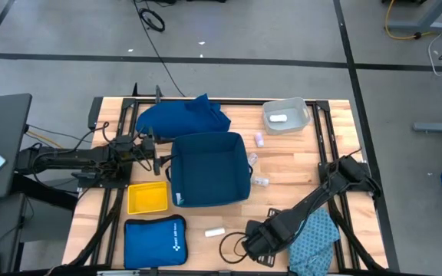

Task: Pick & place medical supplies in basket/bin
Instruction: Put the right white roll gauze into the gray bin

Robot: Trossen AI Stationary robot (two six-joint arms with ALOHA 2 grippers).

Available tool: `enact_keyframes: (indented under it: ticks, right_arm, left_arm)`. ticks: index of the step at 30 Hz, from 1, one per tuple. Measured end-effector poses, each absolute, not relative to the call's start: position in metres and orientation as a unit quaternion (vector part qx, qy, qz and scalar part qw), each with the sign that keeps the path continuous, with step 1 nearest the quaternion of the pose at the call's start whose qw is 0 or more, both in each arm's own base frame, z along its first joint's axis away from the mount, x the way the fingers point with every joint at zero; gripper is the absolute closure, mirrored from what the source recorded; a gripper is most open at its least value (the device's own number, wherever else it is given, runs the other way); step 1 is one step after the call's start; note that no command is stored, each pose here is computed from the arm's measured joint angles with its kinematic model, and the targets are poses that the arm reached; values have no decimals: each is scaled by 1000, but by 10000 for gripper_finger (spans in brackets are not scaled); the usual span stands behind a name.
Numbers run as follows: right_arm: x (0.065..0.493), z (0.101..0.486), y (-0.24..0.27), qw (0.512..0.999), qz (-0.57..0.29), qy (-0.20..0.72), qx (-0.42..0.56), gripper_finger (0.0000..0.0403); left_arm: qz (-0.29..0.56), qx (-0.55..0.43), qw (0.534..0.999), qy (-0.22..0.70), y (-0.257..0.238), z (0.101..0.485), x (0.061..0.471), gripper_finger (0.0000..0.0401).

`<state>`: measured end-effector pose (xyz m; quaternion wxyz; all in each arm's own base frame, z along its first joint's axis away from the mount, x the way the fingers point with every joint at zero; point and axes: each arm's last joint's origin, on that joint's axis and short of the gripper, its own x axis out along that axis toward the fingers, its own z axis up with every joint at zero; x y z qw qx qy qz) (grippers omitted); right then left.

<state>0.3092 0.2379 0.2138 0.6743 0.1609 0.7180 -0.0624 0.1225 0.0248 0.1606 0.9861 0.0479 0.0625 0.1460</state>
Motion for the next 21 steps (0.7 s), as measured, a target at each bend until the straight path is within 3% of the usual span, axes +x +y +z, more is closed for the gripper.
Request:
enact_keyframes:
  ticks: [13, 21]
  right_arm:
    - [326, 208, 226, 686, -126, 681, 223, 171]
    - [319, 171, 220, 659, -162, 693, 243, 134]
  left_arm:
    - [143, 58, 986, 64, 25, 161, 122, 121]
    - [126, 57, 988, 70, 24, 159, 123, 121]
